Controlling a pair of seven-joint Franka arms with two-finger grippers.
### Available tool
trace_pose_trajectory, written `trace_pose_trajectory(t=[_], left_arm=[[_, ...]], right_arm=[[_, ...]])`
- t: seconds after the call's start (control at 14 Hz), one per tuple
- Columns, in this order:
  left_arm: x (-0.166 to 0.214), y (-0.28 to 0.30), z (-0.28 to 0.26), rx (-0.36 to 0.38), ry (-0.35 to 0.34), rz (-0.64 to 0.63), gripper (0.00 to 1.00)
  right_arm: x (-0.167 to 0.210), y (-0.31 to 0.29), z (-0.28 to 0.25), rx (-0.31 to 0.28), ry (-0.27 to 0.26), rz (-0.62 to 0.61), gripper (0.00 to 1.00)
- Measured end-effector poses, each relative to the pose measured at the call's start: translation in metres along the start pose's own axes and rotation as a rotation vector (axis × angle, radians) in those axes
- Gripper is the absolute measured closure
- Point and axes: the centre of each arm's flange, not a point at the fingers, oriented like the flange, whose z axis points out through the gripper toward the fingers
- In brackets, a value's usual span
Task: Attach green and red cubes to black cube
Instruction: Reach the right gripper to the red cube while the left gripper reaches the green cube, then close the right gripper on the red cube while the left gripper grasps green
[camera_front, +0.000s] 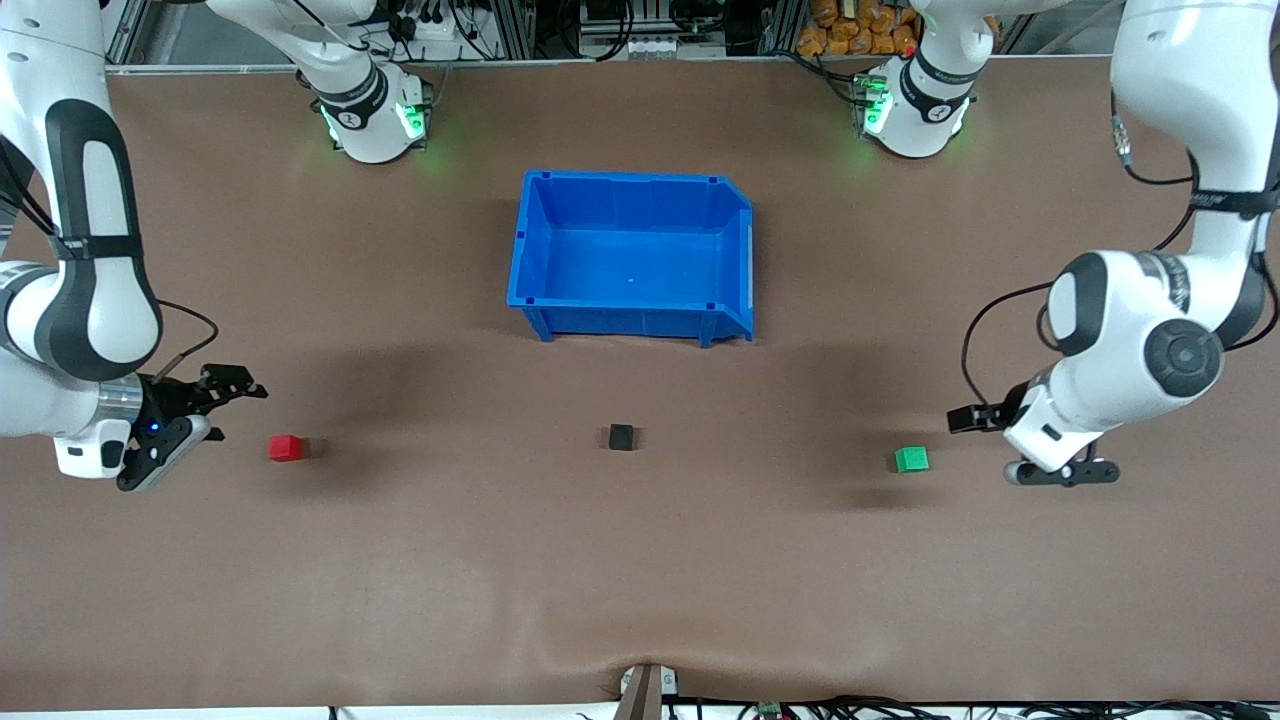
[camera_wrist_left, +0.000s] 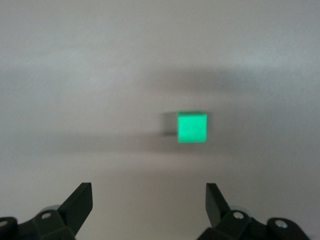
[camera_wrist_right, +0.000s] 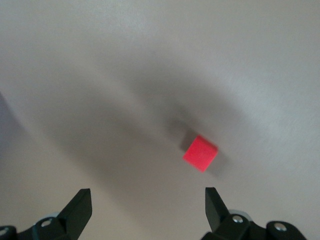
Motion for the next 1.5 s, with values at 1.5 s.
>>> trace_pose_trajectory(t=[1.5], left_arm=[[0.021, 0.024, 0.092, -0.038, 0.106, 0.022, 0.06]], right_arm=[[0.028, 0.006, 0.123, -0.200, -0.152, 0.517, 0.00]])
